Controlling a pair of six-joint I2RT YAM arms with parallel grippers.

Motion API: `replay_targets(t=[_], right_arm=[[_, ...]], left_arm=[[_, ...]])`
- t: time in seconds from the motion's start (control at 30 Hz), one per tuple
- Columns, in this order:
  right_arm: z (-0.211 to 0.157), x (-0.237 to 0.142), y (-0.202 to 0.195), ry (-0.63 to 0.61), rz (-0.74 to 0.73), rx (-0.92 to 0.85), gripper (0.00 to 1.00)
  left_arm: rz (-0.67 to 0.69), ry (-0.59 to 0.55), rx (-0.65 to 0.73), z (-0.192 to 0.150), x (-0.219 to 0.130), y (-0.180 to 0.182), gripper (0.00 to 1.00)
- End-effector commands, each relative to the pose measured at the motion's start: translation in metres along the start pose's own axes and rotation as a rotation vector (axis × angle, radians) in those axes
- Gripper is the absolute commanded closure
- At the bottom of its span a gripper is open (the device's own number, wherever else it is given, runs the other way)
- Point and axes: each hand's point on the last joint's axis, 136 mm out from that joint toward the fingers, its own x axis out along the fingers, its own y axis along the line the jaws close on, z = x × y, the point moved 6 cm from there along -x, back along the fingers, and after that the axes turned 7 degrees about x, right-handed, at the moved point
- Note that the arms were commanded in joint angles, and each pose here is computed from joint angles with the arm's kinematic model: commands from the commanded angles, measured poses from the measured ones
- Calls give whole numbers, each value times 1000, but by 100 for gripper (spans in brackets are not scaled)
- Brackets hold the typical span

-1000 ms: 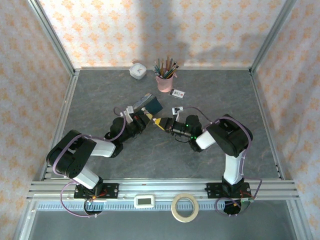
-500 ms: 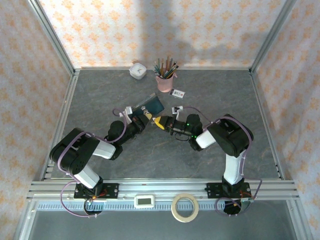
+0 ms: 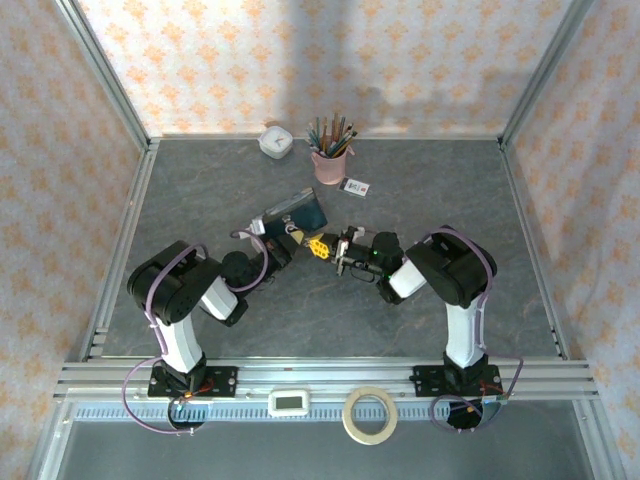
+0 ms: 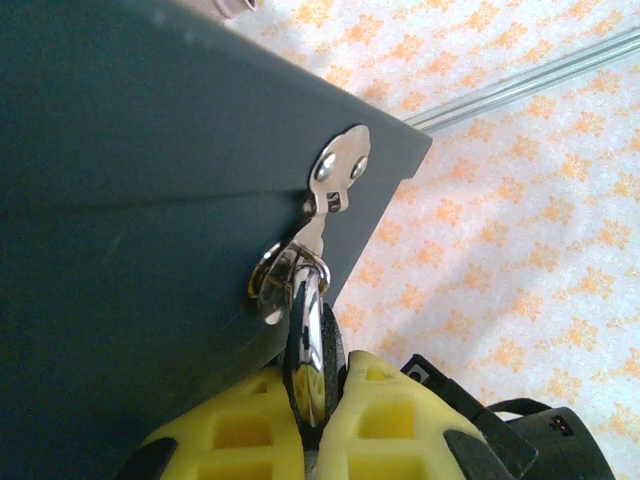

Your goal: Unlock the padlock with the key

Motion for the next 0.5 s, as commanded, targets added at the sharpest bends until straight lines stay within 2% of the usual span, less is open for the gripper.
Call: replay_targets(t=[0.0, 0.17, 0.3, 0.47], right_arm=[[-50, -13, 75, 178, 364, -8, 100], [-39, -12, 58, 125, 348, 54, 100], [-41, -6, 61, 142, 342, -67, 100], [-26, -6, 38, 74, 282, -120, 99]], left_arm=[[-213, 21, 101, -10, -5, -36, 100], [-203, 9, 102, -9, -6, -35, 100], [-188, -7, 83, -8, -7, -33, 100], [-162, -17, 38, -7, -4, -28, 100]])
